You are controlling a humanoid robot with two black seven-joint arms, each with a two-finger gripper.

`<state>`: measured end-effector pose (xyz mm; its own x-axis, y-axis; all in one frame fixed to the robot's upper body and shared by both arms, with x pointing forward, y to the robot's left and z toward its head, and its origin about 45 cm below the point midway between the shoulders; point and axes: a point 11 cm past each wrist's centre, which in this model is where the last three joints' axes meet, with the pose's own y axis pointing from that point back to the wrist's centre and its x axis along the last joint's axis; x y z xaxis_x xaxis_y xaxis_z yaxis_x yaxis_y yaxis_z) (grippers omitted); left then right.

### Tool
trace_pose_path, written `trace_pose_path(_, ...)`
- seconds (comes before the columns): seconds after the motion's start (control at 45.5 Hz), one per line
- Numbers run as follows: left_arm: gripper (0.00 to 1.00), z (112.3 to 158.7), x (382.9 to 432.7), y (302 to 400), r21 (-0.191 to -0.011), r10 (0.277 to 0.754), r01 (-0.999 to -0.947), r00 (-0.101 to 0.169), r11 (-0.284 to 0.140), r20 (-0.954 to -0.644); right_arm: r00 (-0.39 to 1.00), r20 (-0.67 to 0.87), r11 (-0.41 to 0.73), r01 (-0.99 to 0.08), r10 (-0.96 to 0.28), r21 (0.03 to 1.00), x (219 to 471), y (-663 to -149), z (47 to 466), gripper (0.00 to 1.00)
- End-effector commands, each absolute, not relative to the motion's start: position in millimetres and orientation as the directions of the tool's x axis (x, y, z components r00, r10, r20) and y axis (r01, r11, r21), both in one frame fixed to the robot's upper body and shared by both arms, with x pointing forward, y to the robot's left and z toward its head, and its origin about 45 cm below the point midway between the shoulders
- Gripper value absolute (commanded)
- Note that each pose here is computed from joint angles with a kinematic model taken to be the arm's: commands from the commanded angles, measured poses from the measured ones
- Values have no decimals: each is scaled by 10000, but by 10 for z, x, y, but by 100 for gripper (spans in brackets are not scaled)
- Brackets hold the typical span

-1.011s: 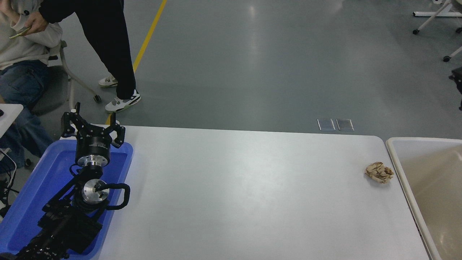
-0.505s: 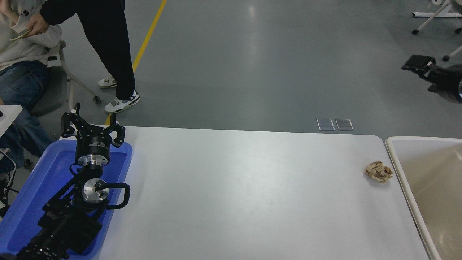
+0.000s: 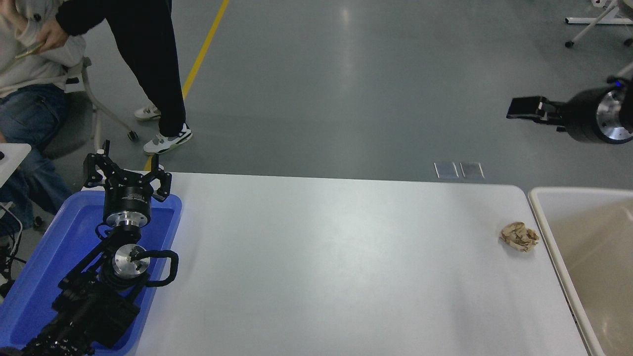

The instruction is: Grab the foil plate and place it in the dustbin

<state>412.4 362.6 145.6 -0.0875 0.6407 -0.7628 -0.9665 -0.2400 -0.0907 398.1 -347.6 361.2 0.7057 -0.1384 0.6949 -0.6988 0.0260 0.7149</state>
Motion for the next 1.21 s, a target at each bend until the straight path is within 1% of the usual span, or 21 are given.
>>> trace_pose_path(0.0, 99, 1456, 4124, 3627, -904, 6398, -9664, -879, -2407, -7635, 7657, 6431, 189, -6429, -109, 7657, 3871, -3102, 3778, 100)
trace_pose_path(0.088, 99, 1456, 4124, 3626, -907, 6409, -9666, -875, -2399, -7626, 8070, 5887, 1, -5893, -462, 8079, 3836, -2922, 3808, 100)
trace_pose_path(0.176, 99, 1456, 4124, 3627, -904, 6398, -9664, -879, -2407, -7635, 8217, 5654, -125, -5676, -713, 8232, 3833, -2754, 3861, 100)
trace_pose_path(0.396, 99, 1456, 4124, 3627, -904, 6398, -9664, -879, -2407, -7635, 8760, 4817, 42, -4819, 245, 8762, 3753, -2458, 3790, 100)
trace_pose_path(0.593, 99, 1456, 4124, 3627, -904, 6398, -9664, -879, -2407, -7635, 9195, 3898, 130, -3908, 504, 9204, 3581, -2399, 3601, 100)
trace_pose_path(0.769, 99, 1456, 4124, 3626, -907, 6409, -9666, -875, -2399, -7626, 9319, 3604, 60, -3609, 408, 9326, 3542, -2345, 3594, 100)
trace_pose_path(0.945, 99, 1456, 4124, 3627, -904, 6398, -9664, -879, -2407, -7635, 9370, 3494, -305, -3494, -67, 9365, 3527, -2187, 3611, 100)
trace_pose_path(1.187, 99, 1456, 4124, 3627, -904, 6398, -9664, -879, -2407, -7635, 9610, 2760, -352, -2753, 160, 9607, 3437, -2121, 3670, 100)
